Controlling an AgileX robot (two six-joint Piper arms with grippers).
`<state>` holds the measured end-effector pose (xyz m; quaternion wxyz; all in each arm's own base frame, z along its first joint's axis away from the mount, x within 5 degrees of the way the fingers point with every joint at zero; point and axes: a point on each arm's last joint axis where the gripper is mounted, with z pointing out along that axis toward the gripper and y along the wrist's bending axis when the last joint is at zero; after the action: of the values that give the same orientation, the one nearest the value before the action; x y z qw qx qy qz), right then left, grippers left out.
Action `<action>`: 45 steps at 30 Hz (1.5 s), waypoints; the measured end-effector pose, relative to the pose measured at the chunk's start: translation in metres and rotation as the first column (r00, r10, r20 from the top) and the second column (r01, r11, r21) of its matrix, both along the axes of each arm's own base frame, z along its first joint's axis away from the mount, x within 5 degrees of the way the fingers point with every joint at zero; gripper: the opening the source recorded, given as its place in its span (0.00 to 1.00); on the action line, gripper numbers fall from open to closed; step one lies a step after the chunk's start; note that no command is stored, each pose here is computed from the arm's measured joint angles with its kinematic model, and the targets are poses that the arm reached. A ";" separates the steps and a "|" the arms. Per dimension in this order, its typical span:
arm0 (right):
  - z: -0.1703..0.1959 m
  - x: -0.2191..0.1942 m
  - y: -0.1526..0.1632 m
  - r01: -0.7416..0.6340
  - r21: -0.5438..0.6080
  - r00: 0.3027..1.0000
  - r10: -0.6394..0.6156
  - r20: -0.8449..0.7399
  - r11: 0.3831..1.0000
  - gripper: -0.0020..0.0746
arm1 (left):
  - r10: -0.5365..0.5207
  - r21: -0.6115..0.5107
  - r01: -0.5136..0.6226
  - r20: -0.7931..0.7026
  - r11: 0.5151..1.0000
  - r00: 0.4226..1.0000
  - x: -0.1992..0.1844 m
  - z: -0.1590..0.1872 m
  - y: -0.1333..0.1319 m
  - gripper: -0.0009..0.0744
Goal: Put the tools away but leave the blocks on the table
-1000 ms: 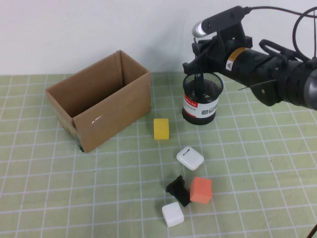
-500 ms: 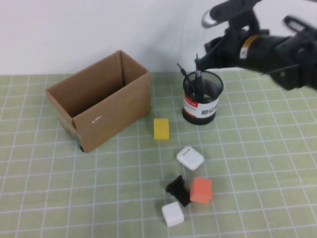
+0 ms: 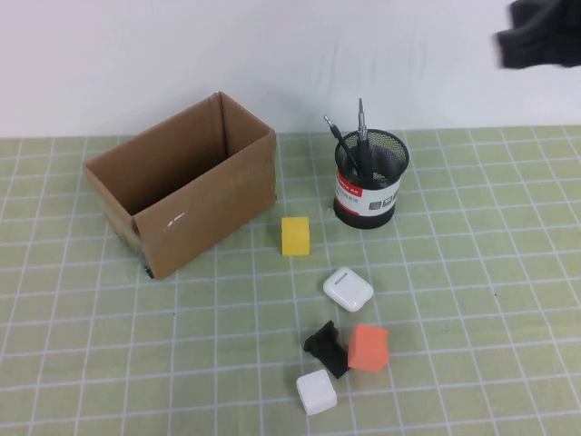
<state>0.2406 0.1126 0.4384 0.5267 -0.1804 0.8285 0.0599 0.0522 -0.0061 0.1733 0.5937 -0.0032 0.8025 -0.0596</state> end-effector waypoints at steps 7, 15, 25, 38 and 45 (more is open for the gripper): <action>0.033 -0.048 -0.028 0.019 0.033 0.996 -0.022 0.088 0.999 0.02 | 0.000 0.000 0.000 0.000 1.000 1.000 0.000 0.000 0.000 0.01; 0.035 -0.052 -0.032 0.031 0.015 0.994 -0.032 0.105 0.999 0.01 | 0.000 0.000 0.000 0.000 1.000 1.000 0.000 0.000 0.000 0.01; 0.050 -0.073 -0.059 0.109 0.051 0.979 -0.116 0.170 0.993 0.02 | 0.000 0.000 0.000 0.000 1.000 1.000 0.000 0.000 0.000 0.01; -0.005 -0.165 -0.118 0.322 0.109 0.822 -0.334 0.461 0.941 0.01 | 0.000 0.000 0.000 0.000 1.000 1.000 0.000 0.000 0.000 0.01; -0.134 -0.186 -0.118 0.329 0.143 0.841 -0.358 0.406 0.934 0.01 | 0.000 0.000 0.000 0.000 1.000 1.000 0.000 0.000 0.000 0.01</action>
<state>0.0544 -0.0059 0.3046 0.7023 -0.0198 0.7099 -0.0481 0.0522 -0.0061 0.1733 0.5937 -0.0032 0.8025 -0.0596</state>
